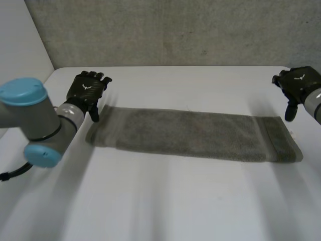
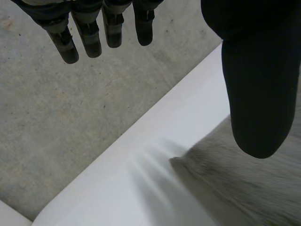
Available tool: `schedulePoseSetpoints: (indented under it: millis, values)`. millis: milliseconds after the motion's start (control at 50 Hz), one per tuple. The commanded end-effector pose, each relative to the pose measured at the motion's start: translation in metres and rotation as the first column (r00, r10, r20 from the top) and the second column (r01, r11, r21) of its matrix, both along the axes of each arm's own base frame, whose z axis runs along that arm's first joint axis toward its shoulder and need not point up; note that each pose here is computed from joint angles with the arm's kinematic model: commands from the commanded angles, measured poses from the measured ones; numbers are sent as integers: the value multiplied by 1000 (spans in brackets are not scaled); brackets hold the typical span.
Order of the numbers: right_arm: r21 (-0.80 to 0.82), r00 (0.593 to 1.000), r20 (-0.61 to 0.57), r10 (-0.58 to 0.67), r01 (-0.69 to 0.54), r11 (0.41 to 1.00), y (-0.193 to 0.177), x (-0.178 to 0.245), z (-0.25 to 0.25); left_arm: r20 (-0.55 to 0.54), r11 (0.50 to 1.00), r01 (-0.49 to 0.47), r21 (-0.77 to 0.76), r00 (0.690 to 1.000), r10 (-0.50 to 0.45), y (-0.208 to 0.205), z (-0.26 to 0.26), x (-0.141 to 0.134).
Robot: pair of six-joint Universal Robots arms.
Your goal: Fold the laundry
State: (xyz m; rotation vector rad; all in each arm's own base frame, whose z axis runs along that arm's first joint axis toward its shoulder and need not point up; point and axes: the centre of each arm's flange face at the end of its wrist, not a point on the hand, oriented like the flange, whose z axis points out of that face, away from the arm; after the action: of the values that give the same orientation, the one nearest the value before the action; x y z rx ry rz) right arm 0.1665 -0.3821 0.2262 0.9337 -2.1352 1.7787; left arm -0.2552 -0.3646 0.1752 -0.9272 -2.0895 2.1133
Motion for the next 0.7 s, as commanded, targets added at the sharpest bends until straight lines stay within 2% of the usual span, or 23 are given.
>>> schedulePoseSetpoints:
  millis: [20, 120, 240, 580, 700]
  values:
    - [157, 999, 25, 42, -46, 987, 46, -11, -23, -78, 999, 7, 47, 997, -4, 60, 10, 15]
    - [235, 999, 50, 5, -17, 972, 57, -31, -45, -152, 997, 10, 83, 988, 3, 82, 5, 20]
    - [247, 996, 86, 11, -32, 968, 57, -47, -65, -211, 994, 2, 107, 977, 21, 89, -5, 25]
    - [262, 996, 91, -2, -22, 965, 38, -60, -98, -225, 996, -26, 80, 973, 44, 83, -7, 32]
    - [242, 996, 76, -52, 33, 970, 28, -74, -95, -222, 996, -23, 85, 974, 42, 84, -8, 32]
